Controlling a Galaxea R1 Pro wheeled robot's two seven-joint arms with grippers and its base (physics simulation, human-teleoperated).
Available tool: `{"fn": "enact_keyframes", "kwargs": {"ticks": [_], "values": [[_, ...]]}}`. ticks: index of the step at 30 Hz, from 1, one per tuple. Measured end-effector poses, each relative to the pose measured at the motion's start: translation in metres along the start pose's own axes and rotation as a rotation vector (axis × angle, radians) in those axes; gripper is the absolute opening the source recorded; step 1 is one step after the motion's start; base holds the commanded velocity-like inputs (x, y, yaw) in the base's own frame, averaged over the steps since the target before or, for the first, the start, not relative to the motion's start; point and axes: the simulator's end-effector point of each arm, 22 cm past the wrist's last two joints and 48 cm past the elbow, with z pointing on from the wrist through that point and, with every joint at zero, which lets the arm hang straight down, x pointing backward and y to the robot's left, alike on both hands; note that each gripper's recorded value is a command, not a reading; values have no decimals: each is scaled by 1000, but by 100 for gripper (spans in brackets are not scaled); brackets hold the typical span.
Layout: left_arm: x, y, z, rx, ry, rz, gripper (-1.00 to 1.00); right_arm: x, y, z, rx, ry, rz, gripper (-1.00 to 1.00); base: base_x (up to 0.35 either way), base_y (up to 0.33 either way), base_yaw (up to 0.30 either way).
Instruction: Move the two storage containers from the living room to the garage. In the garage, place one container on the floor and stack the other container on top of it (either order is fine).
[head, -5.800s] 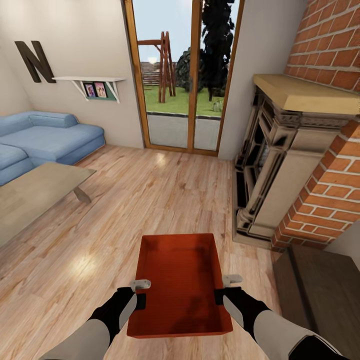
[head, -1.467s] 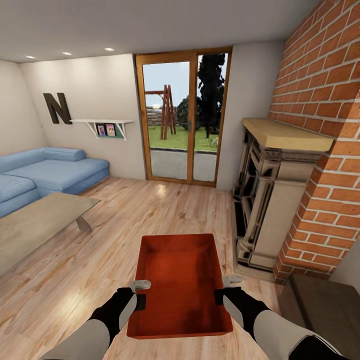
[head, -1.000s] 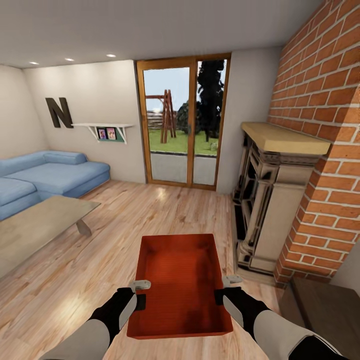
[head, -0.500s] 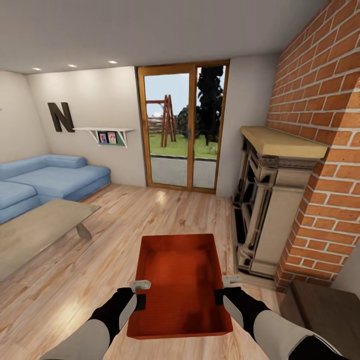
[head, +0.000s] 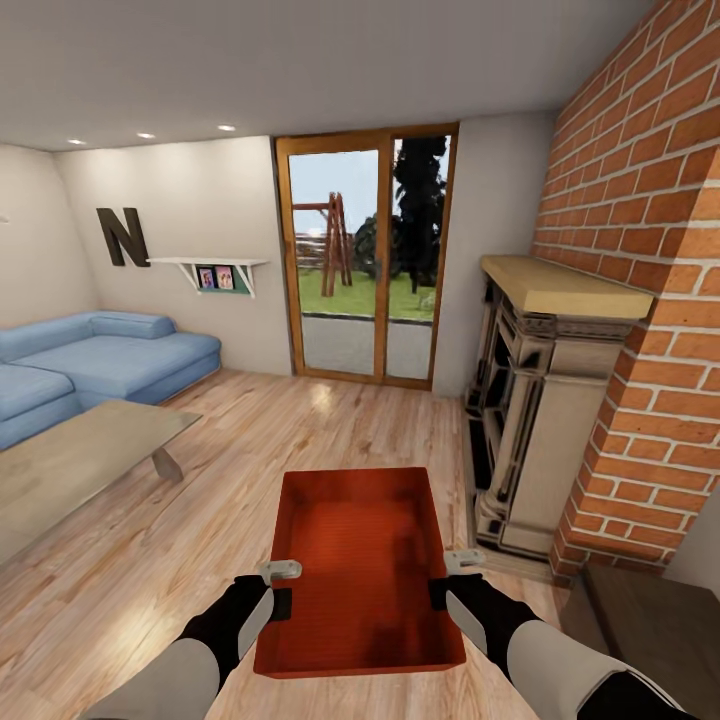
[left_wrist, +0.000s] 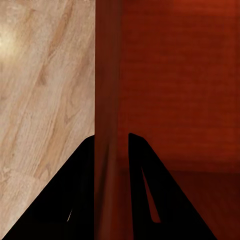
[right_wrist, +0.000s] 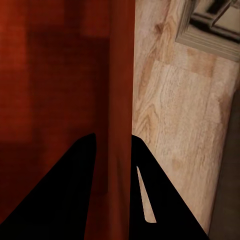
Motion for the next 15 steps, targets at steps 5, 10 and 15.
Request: {"fn": "enact_keyframes", "kwargs": {"ticks": [5,10,15], "values": [[0,0,-1,0,-1,0,-100,-1,0,-1,0,-1,0,-100,0,0,0],[-3,0,-3,1,-8,0,-100,-4,0,-3,1,-8,0,-100,0,0,0],[-6,0,-5,1,-15,-1,-100,-6,-1,-5,1,-15,1,-100,0,0,0]]}}
